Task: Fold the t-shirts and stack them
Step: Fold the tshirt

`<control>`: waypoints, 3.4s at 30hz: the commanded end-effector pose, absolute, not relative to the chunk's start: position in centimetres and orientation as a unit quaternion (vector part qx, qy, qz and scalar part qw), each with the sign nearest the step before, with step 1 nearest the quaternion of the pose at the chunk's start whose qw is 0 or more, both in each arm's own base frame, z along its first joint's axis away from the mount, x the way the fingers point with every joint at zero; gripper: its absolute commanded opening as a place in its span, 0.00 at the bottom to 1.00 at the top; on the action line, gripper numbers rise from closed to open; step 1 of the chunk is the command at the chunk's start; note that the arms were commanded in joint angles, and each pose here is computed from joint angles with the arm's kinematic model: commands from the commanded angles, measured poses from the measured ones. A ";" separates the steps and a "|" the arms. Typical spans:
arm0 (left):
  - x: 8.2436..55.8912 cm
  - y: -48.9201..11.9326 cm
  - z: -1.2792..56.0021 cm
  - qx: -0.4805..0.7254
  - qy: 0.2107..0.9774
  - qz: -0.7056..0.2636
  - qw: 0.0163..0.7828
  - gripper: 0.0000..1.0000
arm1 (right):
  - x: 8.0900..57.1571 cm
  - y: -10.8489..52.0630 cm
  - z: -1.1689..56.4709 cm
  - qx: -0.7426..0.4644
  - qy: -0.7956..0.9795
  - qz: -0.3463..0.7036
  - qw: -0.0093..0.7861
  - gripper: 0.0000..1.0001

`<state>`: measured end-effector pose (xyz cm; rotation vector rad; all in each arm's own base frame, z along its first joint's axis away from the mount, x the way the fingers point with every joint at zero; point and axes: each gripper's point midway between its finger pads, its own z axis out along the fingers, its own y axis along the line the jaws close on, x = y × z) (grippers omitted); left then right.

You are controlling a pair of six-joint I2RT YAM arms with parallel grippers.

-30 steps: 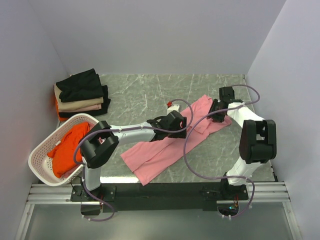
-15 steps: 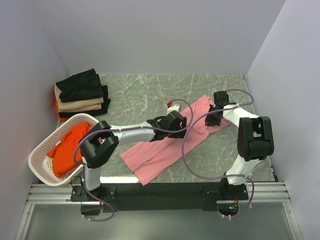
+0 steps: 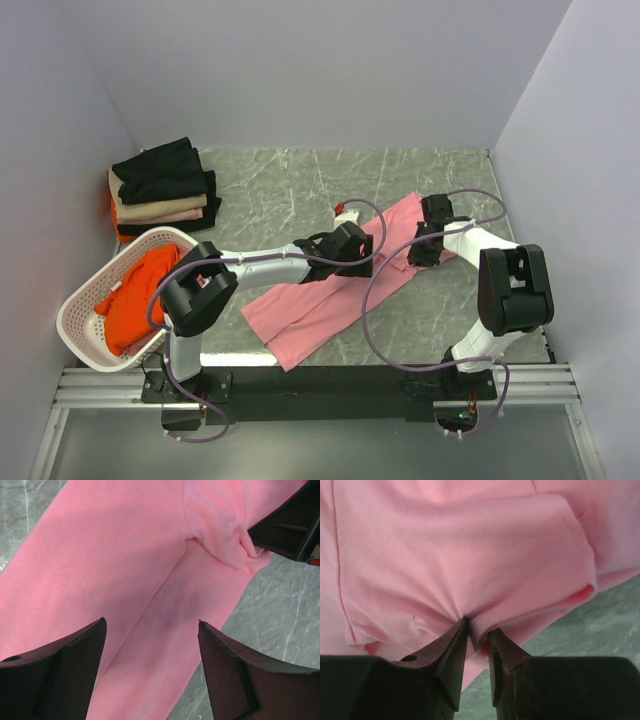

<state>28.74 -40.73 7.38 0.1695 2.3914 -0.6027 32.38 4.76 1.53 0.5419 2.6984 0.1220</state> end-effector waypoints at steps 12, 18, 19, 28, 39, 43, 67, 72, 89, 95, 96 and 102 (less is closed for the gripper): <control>28.6 -39.6 7.9 0.077 0.911 -0.215 0.343 0.80 | 30.7 1.1 5.5 0.216 0.948 -0.051 0.230 0.42; 28.8 -37.5 8.3 0.064 0.911 -0.196 0.356 0.81 | 31.3 1.6 7.4 0.212 0.942 -0.028 0.259 0.43; 28.7 -37.2 8.3 0.063 0.912 -0.193 0.357 0.81 | 31.6 1.8 7.4 0.211 0.943 -0.022 0.256 0.43; 24.8 -33.2 5.9 0.087 0.917 -0.199 0.334 0.80 | 35.0 1.5 4.3 0.207 0.953 -0.032 0.221 0.34; 20.1 -34.4 3.3 0.113 0.920 -0.260 0.271 0.80 | 38.8 0.5 1.0 0.197 0.962 -0.044 0.182 0.33; 18.6 -36.2 3.9 0.113 0.913 -0.300 0.253 0.80 | 41.2 0.2 1.1 0.191 0.964 -0.052 0.179 0.33; 20.8 -44.9 12.1 0.132 0.871 -0.370 0.295 0.81 | 52.1 7.1 14.1 0.091 0.941 0.075 0.317 0.38; 23.2 -40.1 12.7 0.073 0.882 -0.332 0.326 0.81 | 46.3 8.0 11.5 0.094 0.952 0.082 0.279 0.39; 26.5 -26.2 15.4 -0.032 0.878 -0.265 0.396 0.83 | 44.9 10.9 4.6 0.103 0.970 0.062 0.212 0.39; 26.8 -23.5 16.0 -0.053 0.874 -0.257 0.408 0.83 | 46.6 11.6 3.2 0.103 0.972 0.060 0.201 0.39; 26.8 -23.2 15.9 -0.055 0.875 -0.256 0.408 0.83 | 46.6 12.0 2.5 0.100 0.974 0.058 0.194 0.39; 27.1 -21.4 16.8 -0.070 0.869 -0.249 0.422 0.84 | 48.0 13.7 2.3 0.084 0.975 0.060 0.196 0.39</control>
